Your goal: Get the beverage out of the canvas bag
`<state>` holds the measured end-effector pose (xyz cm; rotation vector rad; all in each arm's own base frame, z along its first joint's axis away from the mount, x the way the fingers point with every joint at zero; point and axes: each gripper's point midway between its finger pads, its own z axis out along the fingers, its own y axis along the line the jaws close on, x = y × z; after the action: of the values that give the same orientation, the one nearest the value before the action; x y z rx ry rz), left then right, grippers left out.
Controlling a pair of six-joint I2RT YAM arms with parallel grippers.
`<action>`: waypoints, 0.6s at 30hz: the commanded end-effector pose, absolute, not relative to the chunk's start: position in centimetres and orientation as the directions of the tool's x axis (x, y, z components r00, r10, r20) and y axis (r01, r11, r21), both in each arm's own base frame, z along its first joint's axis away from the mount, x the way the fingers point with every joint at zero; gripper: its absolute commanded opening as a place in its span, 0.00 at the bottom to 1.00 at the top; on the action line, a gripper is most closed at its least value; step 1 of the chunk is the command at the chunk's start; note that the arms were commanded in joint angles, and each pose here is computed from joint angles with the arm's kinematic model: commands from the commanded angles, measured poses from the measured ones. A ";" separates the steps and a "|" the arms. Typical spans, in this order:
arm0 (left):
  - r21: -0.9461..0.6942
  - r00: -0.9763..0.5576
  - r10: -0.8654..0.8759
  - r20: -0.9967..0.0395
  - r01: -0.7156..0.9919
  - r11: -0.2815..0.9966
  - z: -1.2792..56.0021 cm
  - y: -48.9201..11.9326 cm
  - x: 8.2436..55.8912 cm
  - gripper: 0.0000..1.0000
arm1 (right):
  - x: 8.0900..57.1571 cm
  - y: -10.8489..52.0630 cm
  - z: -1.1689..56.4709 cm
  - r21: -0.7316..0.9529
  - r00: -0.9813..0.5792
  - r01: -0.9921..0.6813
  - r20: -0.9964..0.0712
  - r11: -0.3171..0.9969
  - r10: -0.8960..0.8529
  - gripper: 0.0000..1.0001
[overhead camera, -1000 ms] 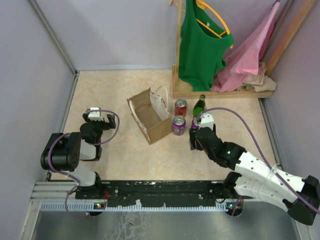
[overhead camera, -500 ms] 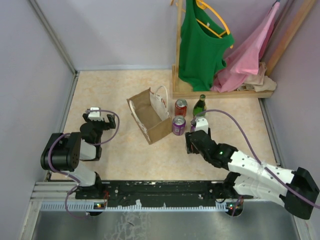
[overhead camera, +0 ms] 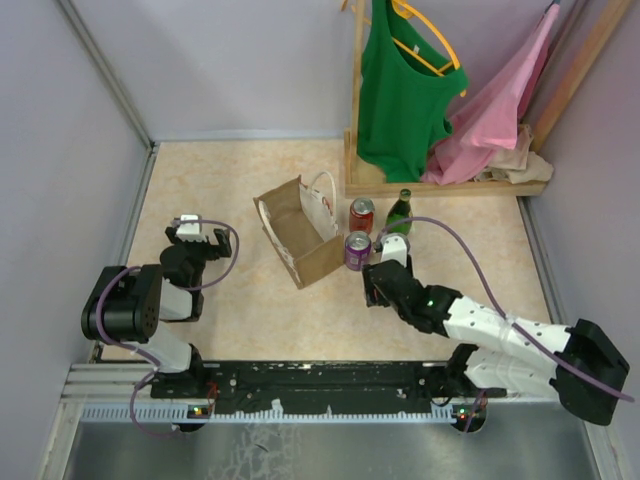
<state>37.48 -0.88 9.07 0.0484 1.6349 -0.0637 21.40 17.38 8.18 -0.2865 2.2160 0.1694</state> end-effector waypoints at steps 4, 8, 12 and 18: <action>-0.005 -0.048 -0.001 -0.999 0.079 0.997 9.5 -1.0 37.9 1.00 | 23.0 20.1 10.5 0.104 -0.535 -0.279 -0.842 0.955 -0.065 0.76; -0.006 -0.048 -0.002 -0.999 0.080 0.997 9.5 -1.0 37.9 1.00 | 23.0 20.5 10.3 0.101 -0.543 -0.287 -0.836 0.953 -0.075 0.99; -0.006 -0.047 -0.002 -0.999 0.080 0.997 9.6 -1.0 37.9 1.00 | 23.0 20.6 11.0 0.105 -0.539 -0.290 -0.839 0.951 -0.072 0.99; -0.006 -0.048 -0.002 -0.999 0.079 0.997 9.5 -1.0 37.8 1.00 | 23.2 20.3 15.9 0.118 -0.465 -0.312 -0.884 0.943 -0.043 0.99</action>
<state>37.48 -0.88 9.07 0.0484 1.6349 -0.0637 22.05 19.16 9.27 -0.3011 2.1915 0.2246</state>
